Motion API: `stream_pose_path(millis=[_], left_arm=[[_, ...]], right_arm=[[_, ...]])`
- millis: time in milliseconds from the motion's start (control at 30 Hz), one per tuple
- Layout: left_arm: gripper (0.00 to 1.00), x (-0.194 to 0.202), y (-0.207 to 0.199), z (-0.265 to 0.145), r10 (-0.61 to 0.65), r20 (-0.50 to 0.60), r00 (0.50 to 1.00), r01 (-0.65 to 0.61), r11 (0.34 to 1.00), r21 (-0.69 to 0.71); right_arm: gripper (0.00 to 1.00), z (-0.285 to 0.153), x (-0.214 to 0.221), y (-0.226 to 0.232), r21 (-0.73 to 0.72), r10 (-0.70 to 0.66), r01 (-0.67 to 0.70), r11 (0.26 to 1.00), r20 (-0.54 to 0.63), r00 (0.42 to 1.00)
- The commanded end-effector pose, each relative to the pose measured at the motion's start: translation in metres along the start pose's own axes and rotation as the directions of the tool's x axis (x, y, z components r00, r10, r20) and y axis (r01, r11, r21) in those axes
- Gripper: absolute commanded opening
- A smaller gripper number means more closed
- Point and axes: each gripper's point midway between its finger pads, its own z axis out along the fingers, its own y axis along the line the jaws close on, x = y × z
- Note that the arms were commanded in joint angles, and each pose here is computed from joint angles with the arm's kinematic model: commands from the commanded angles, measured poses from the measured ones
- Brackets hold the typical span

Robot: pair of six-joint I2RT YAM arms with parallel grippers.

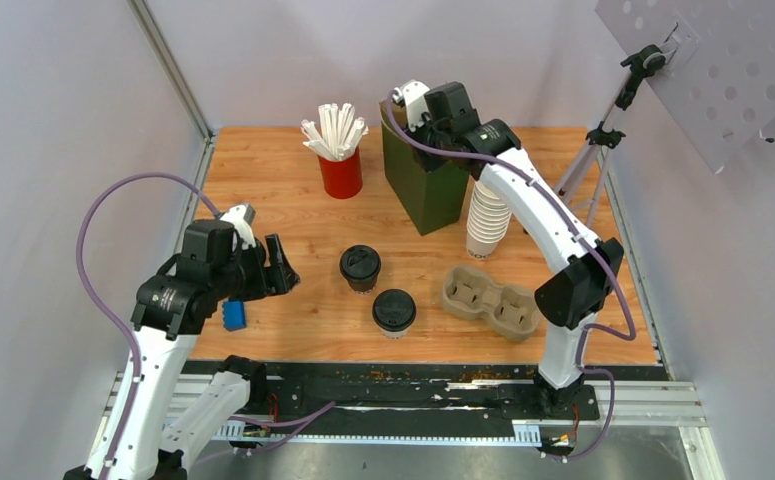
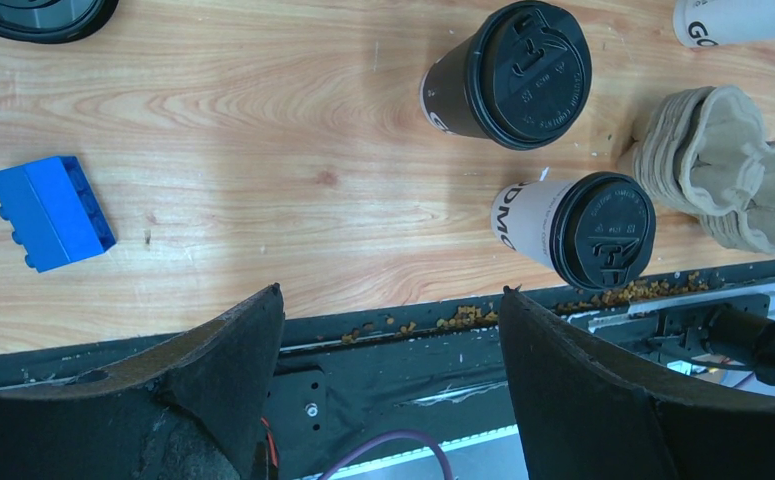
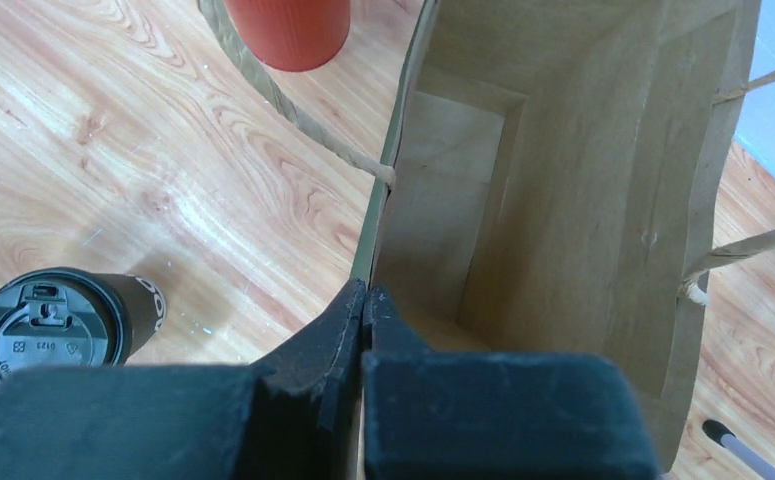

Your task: Pack the takeout coffee

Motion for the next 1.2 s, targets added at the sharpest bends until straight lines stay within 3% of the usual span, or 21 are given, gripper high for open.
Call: stream_pose_path(millis=[0, 267, 833, 1033, 1167], left_arm=[[0.86, -0.017, -0.011, -0.007, 0.026, 0.06, 0.998, -0.028, 0.999, 0.037], [0.87, -0.017, -0.01, -0.008, 0.027, 0.061, 0.998, -0.029, 0.999, 0.032], [0.88, -0.033, -0.013, 0.003, -0.033, 0.049, 0.998, 0.033, 0.999, -0.003], [0.88, -0.038, -0.005, 0.012, -0.056, 0.057, 0.997, 0.059, 0.997, -0.054], [0.88, -0.062, -0.003, 0.013, -0.064, 0.118, 0.991, 0.076, 0.992, -0.097]], right_arm=[[0.0, -0.029, -0.014, 0.004, 0.008, -0.013, 0.013, 1.0, 0.063, 0.998], [0.0, -0.049, -0.009, 0.041, -0.064, -0.19, 0.197, 0.978, 0.103, 0.976], [0.0, -0.069, 0.004, 0.085, -0.219, -0.328, 0.375, 0.901, 0.221, 0.918], [0.0, -0.084, 0.0, 0.11, -0.236, -0.432, 0.536, 0.811, 0.378, 0.819], [0.0, -0.083, 0.007, 0.123, -0.237, -0.485, 0.619, 0.749, 0.441, 0.755]])
